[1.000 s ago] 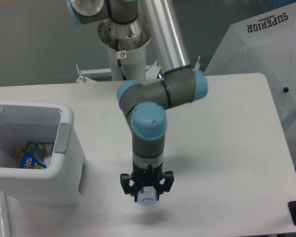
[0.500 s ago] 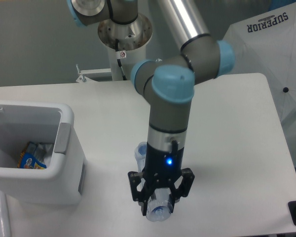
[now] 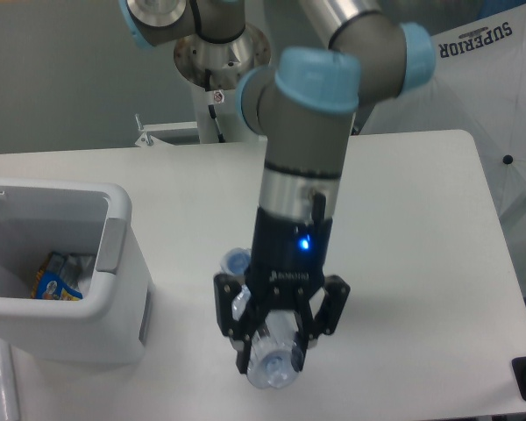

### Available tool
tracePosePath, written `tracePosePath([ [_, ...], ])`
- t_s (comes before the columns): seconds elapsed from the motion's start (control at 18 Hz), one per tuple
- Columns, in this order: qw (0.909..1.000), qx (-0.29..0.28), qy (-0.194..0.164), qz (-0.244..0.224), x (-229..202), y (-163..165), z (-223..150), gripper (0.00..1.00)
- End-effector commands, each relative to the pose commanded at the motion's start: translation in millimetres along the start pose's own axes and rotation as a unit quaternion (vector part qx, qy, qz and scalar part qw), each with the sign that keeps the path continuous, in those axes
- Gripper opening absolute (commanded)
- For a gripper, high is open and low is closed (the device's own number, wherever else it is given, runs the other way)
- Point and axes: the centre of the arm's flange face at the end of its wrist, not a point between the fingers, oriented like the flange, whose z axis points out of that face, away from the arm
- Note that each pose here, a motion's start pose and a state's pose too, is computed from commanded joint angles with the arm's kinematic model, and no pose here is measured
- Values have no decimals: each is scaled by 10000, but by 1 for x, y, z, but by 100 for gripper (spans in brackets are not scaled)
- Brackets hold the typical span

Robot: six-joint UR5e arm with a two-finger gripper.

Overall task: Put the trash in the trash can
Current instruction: 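Lift the bottle and carry it into the white trash bin, then lower the bottle inside the bin and open the gripper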

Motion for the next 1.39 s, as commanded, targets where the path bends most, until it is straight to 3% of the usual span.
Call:
tracePosePath([
  [0.17,9997,169,138,93,27,-5,-30,56],
  [0.56,9943,148,854,626,121,13,-49,56],
  [0.94,9866,-238,1298,957,191,52,-20,56],
  [1.06,9833,-509,1415,1025,212,79,-1,56],
  [1.39,9819,-705,1420,1033,210,94,21,56],
])
